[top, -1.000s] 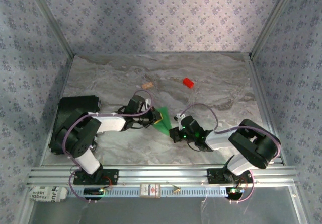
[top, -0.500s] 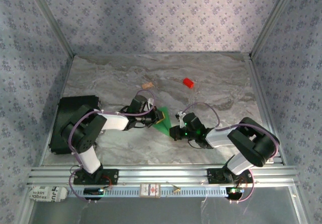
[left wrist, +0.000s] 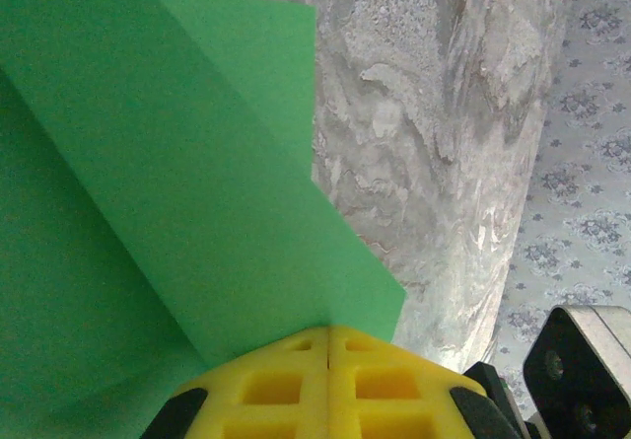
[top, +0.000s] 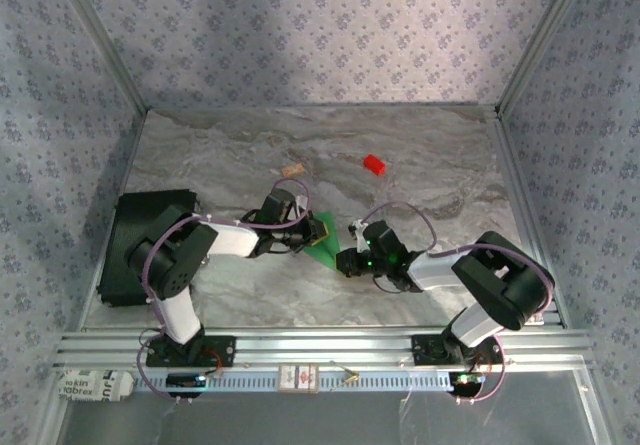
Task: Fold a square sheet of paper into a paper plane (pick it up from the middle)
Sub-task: Fourth fold the wing at the center of the table.
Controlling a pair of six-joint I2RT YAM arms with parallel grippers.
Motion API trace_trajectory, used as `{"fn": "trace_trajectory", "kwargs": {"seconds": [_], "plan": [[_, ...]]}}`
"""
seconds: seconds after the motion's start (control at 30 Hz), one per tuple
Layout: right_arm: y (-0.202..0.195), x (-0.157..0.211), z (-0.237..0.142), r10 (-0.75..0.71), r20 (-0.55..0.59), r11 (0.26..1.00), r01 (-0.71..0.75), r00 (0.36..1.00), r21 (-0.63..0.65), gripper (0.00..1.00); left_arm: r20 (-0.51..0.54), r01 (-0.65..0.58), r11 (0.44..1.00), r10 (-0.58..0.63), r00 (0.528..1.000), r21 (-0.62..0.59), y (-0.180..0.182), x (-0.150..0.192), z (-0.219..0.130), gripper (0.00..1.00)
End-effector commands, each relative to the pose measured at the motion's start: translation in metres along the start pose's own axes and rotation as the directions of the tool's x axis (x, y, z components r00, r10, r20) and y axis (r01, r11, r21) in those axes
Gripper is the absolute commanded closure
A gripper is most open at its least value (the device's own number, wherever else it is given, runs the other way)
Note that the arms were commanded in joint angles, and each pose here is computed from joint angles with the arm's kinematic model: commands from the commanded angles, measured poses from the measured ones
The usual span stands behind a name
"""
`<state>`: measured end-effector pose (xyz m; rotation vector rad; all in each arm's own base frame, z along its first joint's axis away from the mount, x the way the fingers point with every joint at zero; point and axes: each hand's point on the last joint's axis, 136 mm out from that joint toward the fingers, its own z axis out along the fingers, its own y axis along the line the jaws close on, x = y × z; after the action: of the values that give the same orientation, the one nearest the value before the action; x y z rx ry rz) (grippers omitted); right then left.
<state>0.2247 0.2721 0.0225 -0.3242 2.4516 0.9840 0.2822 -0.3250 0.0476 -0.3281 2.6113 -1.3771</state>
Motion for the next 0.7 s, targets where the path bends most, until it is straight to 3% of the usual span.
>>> {"fn": "trace_trajectory", "kwargs": {"seconds": [0.0,0.67], "plan": [[-0.024,0.041,0.006,0.063,-0.152,0.995,-0.05,0.986,0.087,0.88,0.005,-0.024,1.0,0.024,1.0,0.001,-0.003,-0.003,0.005,0.95],[-0.027,0.044,0.008,0.1,-0.197,0.993,-0.085,0.975,0.082,0.9,-0.006,-0.022,0.999,0.021,1.0,-0.046,0.011,-0.004,0.014,0.96]]}}
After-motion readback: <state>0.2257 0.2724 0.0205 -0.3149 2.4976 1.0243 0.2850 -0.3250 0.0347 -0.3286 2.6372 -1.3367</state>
